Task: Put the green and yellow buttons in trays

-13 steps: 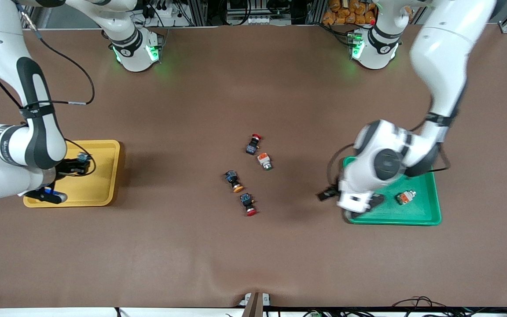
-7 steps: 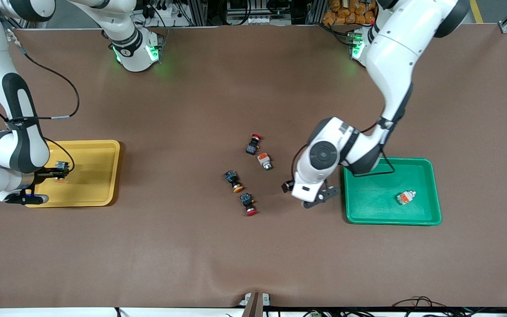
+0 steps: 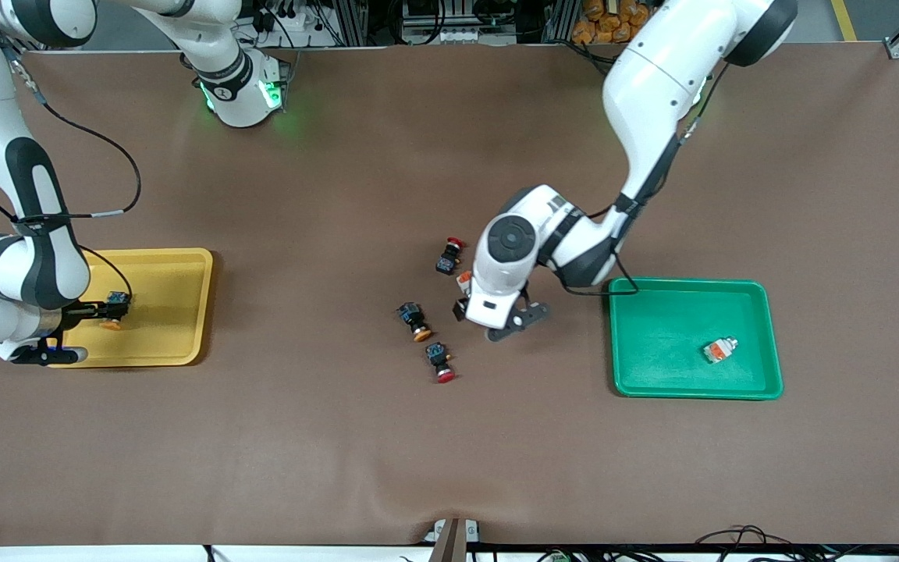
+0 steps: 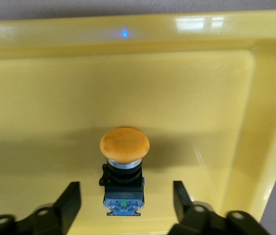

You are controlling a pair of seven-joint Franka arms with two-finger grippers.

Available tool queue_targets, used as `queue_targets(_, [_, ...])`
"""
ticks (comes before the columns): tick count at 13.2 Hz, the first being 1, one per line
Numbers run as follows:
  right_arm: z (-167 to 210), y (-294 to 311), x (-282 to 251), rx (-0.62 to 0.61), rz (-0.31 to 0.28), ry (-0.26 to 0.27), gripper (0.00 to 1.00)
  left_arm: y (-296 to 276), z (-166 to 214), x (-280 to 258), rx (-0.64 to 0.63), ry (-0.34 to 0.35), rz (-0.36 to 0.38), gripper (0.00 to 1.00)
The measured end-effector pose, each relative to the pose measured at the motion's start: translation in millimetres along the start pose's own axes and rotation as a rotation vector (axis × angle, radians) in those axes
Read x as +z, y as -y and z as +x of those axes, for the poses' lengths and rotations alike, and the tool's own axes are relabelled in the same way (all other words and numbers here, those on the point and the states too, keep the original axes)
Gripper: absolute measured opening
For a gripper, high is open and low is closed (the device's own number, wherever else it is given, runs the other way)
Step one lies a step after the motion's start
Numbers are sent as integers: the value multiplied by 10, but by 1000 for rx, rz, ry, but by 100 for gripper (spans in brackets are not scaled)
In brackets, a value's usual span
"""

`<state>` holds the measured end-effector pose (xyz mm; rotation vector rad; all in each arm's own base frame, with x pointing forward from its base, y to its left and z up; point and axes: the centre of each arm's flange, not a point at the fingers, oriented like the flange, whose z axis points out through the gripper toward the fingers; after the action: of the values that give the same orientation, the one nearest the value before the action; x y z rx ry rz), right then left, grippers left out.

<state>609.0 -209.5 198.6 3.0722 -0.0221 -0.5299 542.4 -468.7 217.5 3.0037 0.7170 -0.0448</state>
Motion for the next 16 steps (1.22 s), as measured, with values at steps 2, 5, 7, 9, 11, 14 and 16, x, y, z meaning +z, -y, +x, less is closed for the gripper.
queue_targets(2, [-6,54,-23,32,7,25,100,-87,-247,66,0,4,7,100])
queue_targets(5, [5,307,-142,110,9,92,100,-121,-420,195,-3,8,25,100])
queue_targets(7, [5,564,-217,162,15,137,100,-119,-459,260,-2,6,34,100])
queue_targets(9, [-22,856,-297,213,58,179,100,-131,-528,307,7,9,41,91])
queue_targets(11, [-46,1093,-361,256,98,207,100,-137,-553,316,11,9,42,67])
queue_targets(14, [-32,1428,-393,309,128,227,100,-118,-494,306,4,4,49,41])
queue_targets(16, [-15,1676,-410,331,161,234,100,-84,-383,252,-10,-1,61,41])
